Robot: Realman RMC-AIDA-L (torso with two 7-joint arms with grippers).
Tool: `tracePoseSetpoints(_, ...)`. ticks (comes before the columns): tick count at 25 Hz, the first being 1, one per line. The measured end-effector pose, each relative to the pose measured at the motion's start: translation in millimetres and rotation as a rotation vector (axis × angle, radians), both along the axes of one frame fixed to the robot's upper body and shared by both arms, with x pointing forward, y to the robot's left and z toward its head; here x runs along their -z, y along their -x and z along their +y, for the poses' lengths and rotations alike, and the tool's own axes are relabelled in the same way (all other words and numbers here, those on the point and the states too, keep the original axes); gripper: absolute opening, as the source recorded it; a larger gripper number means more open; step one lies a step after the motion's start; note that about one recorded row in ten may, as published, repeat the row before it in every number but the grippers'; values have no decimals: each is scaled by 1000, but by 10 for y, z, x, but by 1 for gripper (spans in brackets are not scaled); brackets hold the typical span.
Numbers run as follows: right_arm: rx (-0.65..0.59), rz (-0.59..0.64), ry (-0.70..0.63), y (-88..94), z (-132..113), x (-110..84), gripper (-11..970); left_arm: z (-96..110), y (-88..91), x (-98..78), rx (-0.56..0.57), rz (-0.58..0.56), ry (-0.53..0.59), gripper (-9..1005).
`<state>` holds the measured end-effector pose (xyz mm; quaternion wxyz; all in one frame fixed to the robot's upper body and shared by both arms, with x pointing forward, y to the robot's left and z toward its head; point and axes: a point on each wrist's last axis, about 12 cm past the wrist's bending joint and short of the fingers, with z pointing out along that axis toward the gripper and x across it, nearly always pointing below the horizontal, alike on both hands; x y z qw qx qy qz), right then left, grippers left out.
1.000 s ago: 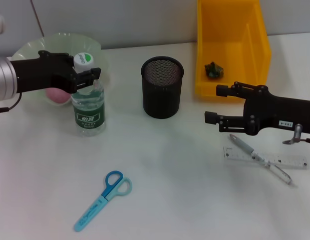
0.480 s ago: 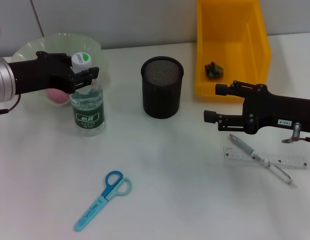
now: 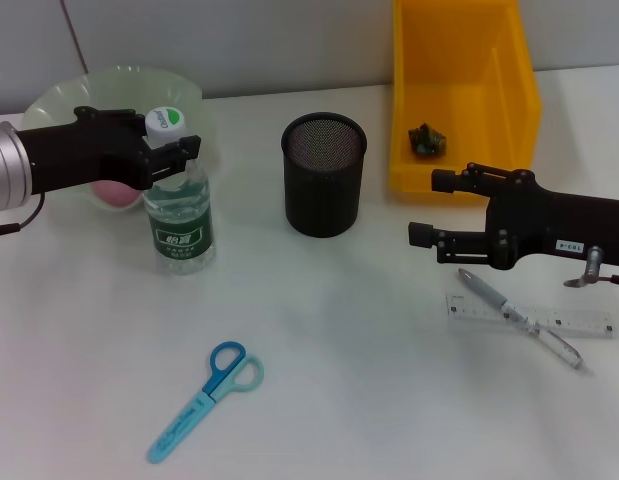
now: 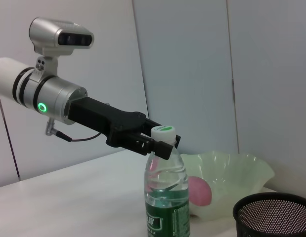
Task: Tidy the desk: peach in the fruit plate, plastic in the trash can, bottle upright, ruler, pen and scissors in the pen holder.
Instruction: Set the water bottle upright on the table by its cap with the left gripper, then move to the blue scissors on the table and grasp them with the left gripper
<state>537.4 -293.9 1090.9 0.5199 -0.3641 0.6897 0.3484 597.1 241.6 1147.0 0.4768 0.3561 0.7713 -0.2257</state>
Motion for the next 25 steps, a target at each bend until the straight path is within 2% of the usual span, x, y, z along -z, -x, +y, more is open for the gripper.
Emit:
tracePoseSetpoints(10, -1, 1, 1, 1, 2, 2, 841, 36, -9, -3, -18, -7, 16, 455)
tracePoseSetpoints(21, 0, 0, 0, 0, 0, 1, 841, 86, -4, -42, -32, -25, 44, 694)
tracePoseSetpoints(23, 0, 0, 0, 1, -1, 1, 841, 105, 80, -151, 7, -63, 34, 739)
tracePoseSetpoints(25, 0, 1, 0, 3, -2, 2, 841, 105, 80, -151, 7, -63, 34, 780)
